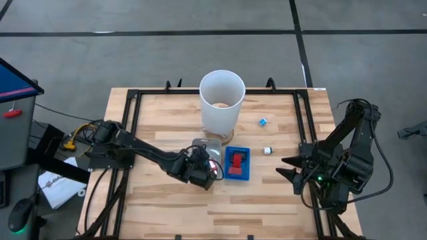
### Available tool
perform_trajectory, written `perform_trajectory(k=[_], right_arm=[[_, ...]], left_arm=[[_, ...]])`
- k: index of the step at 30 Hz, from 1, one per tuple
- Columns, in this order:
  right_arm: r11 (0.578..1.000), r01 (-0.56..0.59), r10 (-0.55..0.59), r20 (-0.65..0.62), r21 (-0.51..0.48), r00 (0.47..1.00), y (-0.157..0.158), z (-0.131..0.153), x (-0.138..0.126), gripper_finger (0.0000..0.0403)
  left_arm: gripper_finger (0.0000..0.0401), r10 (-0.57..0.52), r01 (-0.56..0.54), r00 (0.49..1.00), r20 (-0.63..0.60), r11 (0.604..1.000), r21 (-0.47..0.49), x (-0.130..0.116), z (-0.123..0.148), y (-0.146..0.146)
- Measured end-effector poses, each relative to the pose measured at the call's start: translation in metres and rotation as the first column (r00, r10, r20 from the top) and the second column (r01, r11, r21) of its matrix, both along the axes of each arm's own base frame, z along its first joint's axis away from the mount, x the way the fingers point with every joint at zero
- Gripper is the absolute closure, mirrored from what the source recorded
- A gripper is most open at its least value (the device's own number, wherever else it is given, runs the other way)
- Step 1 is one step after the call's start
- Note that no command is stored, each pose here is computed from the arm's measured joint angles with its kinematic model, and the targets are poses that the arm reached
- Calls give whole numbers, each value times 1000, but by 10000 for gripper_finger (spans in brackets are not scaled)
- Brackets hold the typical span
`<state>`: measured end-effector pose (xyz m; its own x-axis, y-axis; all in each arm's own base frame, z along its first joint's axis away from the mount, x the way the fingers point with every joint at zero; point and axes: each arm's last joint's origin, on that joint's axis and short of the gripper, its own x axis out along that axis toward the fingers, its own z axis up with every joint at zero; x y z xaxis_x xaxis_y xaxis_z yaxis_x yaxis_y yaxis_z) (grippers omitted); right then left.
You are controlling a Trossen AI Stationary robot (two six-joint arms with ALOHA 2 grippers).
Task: Pick & Place Office items
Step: Put the bottom blue charger adapter into the gray bin, then put the white charger adapter into the gray bin
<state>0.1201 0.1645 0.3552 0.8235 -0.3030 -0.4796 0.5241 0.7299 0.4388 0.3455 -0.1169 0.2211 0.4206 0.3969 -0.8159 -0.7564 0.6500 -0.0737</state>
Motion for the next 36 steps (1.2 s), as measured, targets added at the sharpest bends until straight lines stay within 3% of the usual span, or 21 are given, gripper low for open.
perform_trajectory(k=[9,18,20,23,27,30,33,36], right_arm=[[1000,0,0,1,3,1000,0,0,0,149],[1000,3,-3,3,8,1000,0,0,0,149],[1000,1,-1,1,3,1000,0,0,0,149],[1000,0,0,-1,0,1000,0,0,0,149],[1000,-1,1,-2,-3,1000,0,0,0,149],[1000,-2,2,-6,-9,1000,-1,0,-1,149],[1000,-4,4,-11,-20,1000,-1,0,-1,149],[1000,-4,4,-17,-31,1000,-2,-1,-2,149]], left_arm=[[261,97,-93,994,51,993,-79,-7,-34,3],[121,96,-92,993,68,993,-69,-11,-39,5],[110,94,-88,989,116,994,-61,-13,-35,4],[111,45,-53,976,211,998,32,-22,-14,3],[135,-74,38,961,266,990,137,-52,18,11],[158,-183,140,931,315,978,155,-88,35,20],[178,-250,240,865,434,967,79,-128,37,27],[193,-250,305,753,609,952,14,-161,19,32]])
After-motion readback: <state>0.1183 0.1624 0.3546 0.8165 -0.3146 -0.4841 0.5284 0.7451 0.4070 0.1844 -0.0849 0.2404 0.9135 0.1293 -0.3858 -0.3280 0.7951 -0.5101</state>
